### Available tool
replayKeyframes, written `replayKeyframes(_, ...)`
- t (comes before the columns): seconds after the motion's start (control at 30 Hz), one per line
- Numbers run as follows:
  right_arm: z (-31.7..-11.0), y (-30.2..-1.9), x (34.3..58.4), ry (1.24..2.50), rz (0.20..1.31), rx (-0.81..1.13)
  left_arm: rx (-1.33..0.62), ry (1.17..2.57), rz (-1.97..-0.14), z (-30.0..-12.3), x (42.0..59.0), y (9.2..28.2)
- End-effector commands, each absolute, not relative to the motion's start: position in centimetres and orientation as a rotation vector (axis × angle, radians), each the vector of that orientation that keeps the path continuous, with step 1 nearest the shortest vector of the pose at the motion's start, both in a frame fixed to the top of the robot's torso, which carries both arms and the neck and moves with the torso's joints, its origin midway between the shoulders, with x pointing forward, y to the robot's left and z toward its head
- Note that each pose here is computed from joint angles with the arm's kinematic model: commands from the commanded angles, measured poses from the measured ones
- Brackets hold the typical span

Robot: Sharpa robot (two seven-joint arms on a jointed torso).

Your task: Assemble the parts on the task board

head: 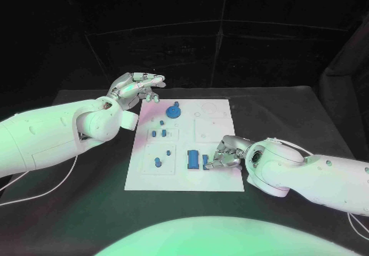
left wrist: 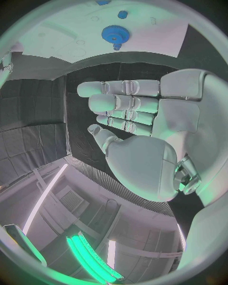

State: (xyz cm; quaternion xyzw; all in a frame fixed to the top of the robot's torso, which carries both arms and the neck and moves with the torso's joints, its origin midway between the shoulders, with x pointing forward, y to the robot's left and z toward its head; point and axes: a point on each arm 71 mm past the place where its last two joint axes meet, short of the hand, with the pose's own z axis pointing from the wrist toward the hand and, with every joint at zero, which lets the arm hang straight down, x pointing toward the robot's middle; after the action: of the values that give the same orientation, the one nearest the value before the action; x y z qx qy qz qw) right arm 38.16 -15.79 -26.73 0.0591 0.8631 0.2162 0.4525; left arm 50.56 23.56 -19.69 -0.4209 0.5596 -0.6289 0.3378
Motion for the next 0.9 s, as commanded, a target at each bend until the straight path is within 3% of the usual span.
replayKeyframes(0.03, -26.2, -15.5, 37.8, 2.112, 0.754, 0.15, -1.093, 1.456, -1.654, -19.6, 50.6, 23.4)
replayKeyframes(0.17, -25.9, -16.3, 38.0, 2.079, 0.95, 0.239, -1.092, 1.454, -1.654, -19.6, 50.6, 23.4)
replayKeyframes(0.33, -24.7, -19.2, 40.6, 1.856, 1.195, 0.565, -1.088, 1.422, -1.631, -19.6, 50.9, 23.6)
replayKeyframes(0.53, -24.1, -23.0, 45.2, 1.604, 1.264, 0.908, -1.102, 1.399, -1.604, -20.1, 51.5, 24.1)
replayKeyframes(0.67, -24.3, -24.2, 47.5, 1.512, 1.299, 1.001, -1.132, 1.388, -1.582, -20.9, 51.8, 24.6)
replayKeyframes(0.9, -24.3, -23.7, 50.7, 1.41, 1.37, 1.026, -1.202, 1.325, -1.516, -22.0, 52.9, 25.2)
